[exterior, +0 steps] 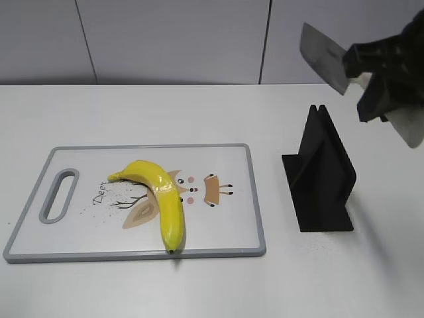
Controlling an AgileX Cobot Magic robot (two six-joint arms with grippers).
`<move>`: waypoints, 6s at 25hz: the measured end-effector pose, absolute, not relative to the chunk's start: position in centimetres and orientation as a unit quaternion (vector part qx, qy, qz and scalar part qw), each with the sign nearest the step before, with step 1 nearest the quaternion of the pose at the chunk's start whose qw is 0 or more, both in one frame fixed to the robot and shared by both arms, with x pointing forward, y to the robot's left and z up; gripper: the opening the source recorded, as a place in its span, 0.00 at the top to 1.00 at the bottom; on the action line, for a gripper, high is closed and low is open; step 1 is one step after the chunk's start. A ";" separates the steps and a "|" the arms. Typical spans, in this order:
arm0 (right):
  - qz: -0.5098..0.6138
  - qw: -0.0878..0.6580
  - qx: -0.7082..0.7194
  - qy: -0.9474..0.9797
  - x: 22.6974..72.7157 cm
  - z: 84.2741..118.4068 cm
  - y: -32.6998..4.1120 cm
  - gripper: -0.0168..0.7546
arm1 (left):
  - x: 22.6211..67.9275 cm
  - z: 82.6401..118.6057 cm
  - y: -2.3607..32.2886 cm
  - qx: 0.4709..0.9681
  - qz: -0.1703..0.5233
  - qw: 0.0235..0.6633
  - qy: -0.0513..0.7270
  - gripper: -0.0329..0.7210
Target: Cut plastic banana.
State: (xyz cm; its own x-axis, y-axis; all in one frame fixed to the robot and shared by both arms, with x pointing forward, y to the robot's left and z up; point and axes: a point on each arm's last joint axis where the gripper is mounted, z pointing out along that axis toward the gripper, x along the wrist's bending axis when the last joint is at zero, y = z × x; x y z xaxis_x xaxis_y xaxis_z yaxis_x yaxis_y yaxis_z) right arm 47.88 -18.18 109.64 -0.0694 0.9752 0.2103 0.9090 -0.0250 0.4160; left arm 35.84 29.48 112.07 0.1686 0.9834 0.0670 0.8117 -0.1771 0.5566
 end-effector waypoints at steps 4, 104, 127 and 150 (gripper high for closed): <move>0.235 0.081 0.698 0.672 46.5 108.4 -19.1 0.74 | 32.1 110.5 29.7 0.725 0.248 0.234 0.599 0.20; 0.136 0.037 0.699 0.701 47.2 100.2 -18.5 0.74 | 23.3 104.9 29.9 0.663 0.369 0.354 0.546 0.27; 0.242 0.070 0.639 0.727 46.6 105.4 -18.4 0.16 | 23.3 104.9 29.9 0.663 0.369 0.354 0.546 0.30; 0.348 0.162 0.456 0.803 28.1 105.3 -26.6 0.22 | 23.3 104.9 29.9 0.663 0.369 0.354 0.546 0.30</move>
State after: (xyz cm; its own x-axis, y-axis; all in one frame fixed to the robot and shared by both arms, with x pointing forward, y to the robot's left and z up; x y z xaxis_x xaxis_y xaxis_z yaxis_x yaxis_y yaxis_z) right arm 28.10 -26.59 105.26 -0.5316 0.8451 0.0569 0.6187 0.3416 0.7075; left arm 23.29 29.93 104.87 0.1299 0.9862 0.1028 0.4631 -0.1520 0.8732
